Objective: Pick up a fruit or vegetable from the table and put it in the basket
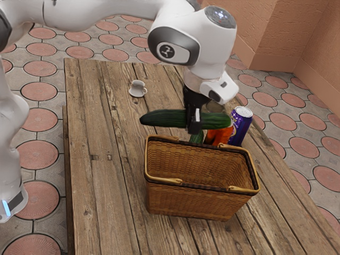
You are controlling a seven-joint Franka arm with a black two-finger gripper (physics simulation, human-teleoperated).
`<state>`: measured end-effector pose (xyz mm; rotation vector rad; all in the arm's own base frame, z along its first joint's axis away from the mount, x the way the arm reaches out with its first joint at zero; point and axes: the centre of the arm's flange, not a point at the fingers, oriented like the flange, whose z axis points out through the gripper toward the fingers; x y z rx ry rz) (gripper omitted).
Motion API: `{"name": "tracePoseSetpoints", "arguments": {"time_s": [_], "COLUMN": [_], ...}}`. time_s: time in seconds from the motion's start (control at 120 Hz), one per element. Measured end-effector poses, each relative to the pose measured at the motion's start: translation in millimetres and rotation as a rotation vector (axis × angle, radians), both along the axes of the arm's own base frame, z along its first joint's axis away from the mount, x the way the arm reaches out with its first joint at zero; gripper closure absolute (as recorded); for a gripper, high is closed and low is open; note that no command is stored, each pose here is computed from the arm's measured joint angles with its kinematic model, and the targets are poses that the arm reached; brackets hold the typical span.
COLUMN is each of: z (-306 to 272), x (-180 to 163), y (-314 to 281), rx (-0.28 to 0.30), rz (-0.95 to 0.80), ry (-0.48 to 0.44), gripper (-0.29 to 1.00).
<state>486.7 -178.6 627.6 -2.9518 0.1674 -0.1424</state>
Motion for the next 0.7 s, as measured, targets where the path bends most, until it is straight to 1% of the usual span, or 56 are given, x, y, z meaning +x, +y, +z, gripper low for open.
{"name": "tracePoseSetpoints", "arguments": {"time_s": [0.142, 0.283, 0.3, 0.375, 0.45, 0.558, 0.633, 0.7], "z": [-4, -4, -4, -4, -4, -4, -5, -5], "x": [-10, -14, -14, -13, -13, -13, -13, -13], "y": [-40, -52, -52, -53, -53, -53, -53, -51], "rx": [0.005, 0.003, 0.003, 0.001, 0.002, 0.004, 0.005, -0.006], "rz": [-0.139, -0.212, -0.217, -0.237, -0.255, -0.278, -0.290, -0.295], "ry": [-0.001, -0.002, -0.002, 0.000, 0.001, 0.005, 0.007, 0.016], "gripper": [0.49, 0.49, 0.47, 0.28, 0.16, 0.07, 0.04, 0.03]}}
